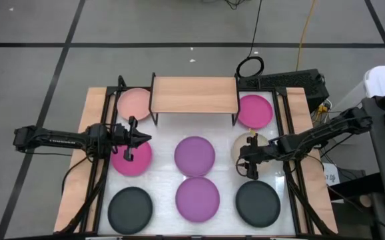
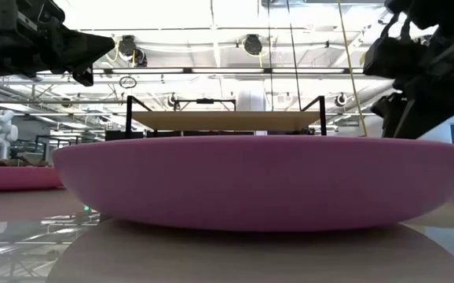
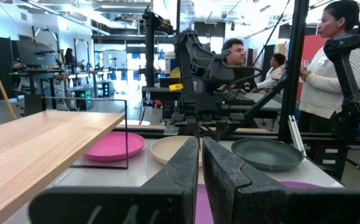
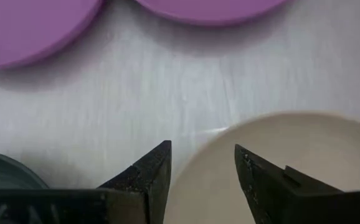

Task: Place and stack plates onto a shelf
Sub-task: Put the brown plate on the shelf

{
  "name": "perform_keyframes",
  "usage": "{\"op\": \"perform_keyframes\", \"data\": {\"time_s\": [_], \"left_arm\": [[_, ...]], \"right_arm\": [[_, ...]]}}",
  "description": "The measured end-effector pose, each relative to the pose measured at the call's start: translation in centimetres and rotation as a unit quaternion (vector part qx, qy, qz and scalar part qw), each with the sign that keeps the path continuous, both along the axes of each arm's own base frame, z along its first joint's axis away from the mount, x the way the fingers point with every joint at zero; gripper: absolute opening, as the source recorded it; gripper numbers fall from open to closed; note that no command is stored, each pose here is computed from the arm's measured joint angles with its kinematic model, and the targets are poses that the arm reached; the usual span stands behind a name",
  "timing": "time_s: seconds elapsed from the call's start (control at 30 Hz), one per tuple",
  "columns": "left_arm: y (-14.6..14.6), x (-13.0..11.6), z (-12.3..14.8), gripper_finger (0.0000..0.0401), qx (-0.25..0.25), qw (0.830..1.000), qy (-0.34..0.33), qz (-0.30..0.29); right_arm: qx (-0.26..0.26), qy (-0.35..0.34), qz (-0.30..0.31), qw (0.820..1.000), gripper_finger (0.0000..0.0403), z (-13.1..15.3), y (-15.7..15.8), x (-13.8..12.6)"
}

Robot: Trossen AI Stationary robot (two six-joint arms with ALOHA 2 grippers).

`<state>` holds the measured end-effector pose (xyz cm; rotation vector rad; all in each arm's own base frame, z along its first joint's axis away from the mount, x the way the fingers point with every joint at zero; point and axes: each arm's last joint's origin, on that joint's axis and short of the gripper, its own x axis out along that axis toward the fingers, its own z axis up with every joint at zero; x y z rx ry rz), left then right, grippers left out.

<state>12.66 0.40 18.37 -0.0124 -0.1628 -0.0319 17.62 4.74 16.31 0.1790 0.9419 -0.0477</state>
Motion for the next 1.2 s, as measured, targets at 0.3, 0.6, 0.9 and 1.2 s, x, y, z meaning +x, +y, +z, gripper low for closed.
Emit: {"op": "perform_keyframes", "data": {"time_s": [0.3,0.6,0.9,1.2], "left_arm": [[0.0,0.0,0.0,0.0026,0.000,1.000,0.000,0.000],[0.0,0.0,0.0,0.0026,0.000,1.000,0.000,0.000],[0.0,0.0,0.0,0.0026,0.000,1.000,0.000,0.000],[0.0,0.0,0.0,0.0026,0.000,1.000,0.000,0.000]], "right_arm": [[-0.007,0.030,-0.003,1.000,0.0155,-1.2,0.1,0.5],[-0.006,0.040,-0.011,0.999,0.0155,-2.0,0.3,1.1],[-0.005,0.060,-0.026,0.998,0.0148,-2.7,0.0,1.3],[0.033,0.061,-0.020,0.997,0.0049,-2.5,-0.1,1.3]]}}
